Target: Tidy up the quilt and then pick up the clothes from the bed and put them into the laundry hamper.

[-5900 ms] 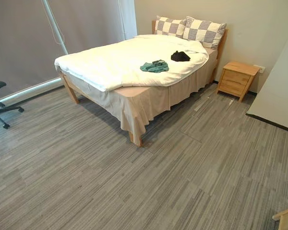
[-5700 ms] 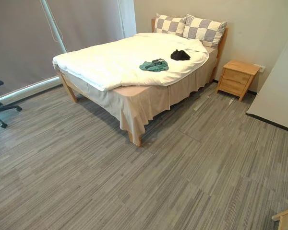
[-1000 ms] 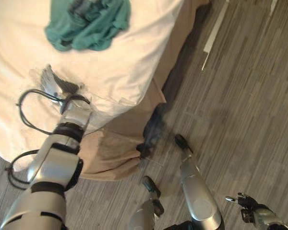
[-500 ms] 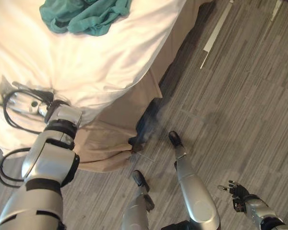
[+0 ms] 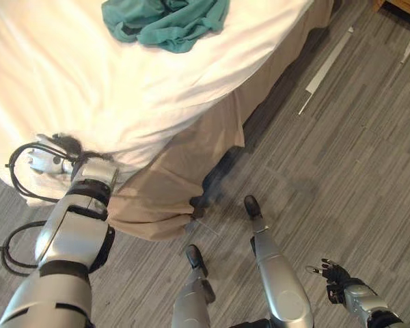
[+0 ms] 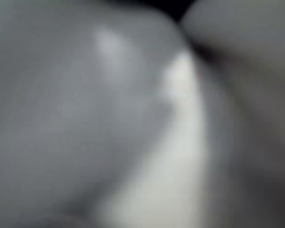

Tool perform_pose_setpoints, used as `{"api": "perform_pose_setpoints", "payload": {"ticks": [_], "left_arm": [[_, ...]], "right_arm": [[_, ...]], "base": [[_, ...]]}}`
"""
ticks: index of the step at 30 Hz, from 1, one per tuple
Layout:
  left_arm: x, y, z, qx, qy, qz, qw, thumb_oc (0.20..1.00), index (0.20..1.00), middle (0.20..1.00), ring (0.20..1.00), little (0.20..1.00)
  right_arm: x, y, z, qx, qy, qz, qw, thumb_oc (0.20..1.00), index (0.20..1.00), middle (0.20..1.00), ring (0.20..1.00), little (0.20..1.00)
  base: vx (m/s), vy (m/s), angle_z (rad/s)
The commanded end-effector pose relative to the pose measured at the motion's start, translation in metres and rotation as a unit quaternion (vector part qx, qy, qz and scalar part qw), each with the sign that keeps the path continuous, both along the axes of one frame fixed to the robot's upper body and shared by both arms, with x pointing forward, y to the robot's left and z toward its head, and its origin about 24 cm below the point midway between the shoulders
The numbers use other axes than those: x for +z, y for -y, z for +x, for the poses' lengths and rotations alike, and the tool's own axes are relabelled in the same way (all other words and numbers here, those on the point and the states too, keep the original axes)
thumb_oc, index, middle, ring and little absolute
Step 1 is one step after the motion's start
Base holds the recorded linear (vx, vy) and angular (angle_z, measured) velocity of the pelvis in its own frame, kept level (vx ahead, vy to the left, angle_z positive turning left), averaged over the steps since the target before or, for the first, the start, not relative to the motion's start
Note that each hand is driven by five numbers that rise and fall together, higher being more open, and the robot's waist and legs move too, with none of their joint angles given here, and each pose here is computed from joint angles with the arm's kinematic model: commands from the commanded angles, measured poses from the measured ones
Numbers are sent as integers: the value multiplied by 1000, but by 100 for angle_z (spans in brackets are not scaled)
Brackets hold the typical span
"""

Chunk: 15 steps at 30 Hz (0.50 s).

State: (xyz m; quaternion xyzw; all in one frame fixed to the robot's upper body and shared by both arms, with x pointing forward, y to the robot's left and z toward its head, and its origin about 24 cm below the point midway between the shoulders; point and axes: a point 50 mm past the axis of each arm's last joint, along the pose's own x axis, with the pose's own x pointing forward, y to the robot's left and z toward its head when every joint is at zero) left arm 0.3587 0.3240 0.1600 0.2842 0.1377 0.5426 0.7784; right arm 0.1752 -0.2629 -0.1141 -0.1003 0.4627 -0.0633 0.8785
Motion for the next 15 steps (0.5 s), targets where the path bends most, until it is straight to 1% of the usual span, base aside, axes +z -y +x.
{"api": "perform_pose_setpoints", "payload": {"ticks": [1, 2, 3, 4, 5, 6, 7, 8, 9, 10, 12, 13, 14, 15], "left_arm": [[12, -17, -13, 33, 121, 5, 992, 200, 200, 200, 200, 200], [6, -5, -12, 16, 157, -9, 987, 200, 200, 200, 200, 200], [-13, 20, -14, -17, 203, -32, 979, 200, 200, 200, 200, 200], [-27, 37, -19, -39, 225, -43, 973, 200, 200, 200, 200, 200], [-46, 58, -27, -77, 229, -39, 970, 200, 200, 200, 200, 200], [-50, 63, -29, -89, 229, -38, 969, 200, 200, 200, 200, 200], [-67, 90, -39, -147, 212, -29, 966, 200, 200, 200, 200, 200], [-69, 93, -40, -154, 208, -28, 966, 200, 200, 200, 200, 200], [-91, 112, -52, -198, 180, -41, 963, 200, 200, 200, 200, 200], [-92, 112, -53, -199, 177, -44, 963, 200, 200, 200, 200, 200], [-113, 117, -63, -216, 146, -53, 964, 200, 200, 200, 200, 200], [-141, 121, -76, -229, 95, -96, 964, 200, 200, 200, 200, 200], [-173, 122, -96, -210, 48, -127, 968, 573, 573, 573, 573, 573], [-179, 121, -99, -205, 36, -134, 969, 573, 573, 573, 573, 573]], "right_arm": [[-13, -15, -19, -7, -25, 12, 1000, 1000, 1000, 1000, 1000, 1000], [-15, -17, -20, -11, -27, 11, 1000, 1000, 1000, 1000, 1000, 1000], [-17, -22, -22, -17, -31, 12, 999, 1000, 1000, 1000, 1000, 1000], [-17, -26, -21, -20, -31, 12, 999, 1000, 1000, 1000, 1000, 1000], [-17, -30, -18, -30, -28, 14, 999, 1000, 1000, 1000, 1000, 1000], [-17, -31, -17, -29, -26, 14, 999, 1000, 1000, 1000, 1000, 1000], [-18, -36, -15, -40, -19, 25, 999, 1000, 1000, 1000, 1000, 1000], [-18, -37, -15, -41, -18, 26, 999, 1000, 1000, 1000, 1000, 1000], [-17, -41, -9, -49, -7, 36, 998, 1000, 1000, 1000, 1000, 1000], [-17, -41, -9, -48, -7, 36, 998, 1000, 1000, 1000, 1000, 1000], [-15, -41, -6, -48, 0, 35, 998, 1000, 1000, 1000, 1000, 1000], [-15, -40, -4, -51, 0, 35, 998, 1000, 1000, 1000, 1000, 1000], [-15, -40, -4, -59, -2, 32, 998, 1000, 1000, 1000, 1000, 1000], [-15, -39, -4, -58, -3, 30, 998, 1000, 1000, 1000, 1000, 1000]], "base": [[-52, -32, 20], [-69, -63, 19], [-86, -82, 18], [-110, -90, 32], [-82, -52, 36], [-92, -71, 61], [-52, -61, 56], [-101, -117, 62], [-65, -72, 51], [-95, -74, 48], [-57, -27, 46], [-37, -27, 45], [-32, -17, 31], [-16, 27, 41]]}}
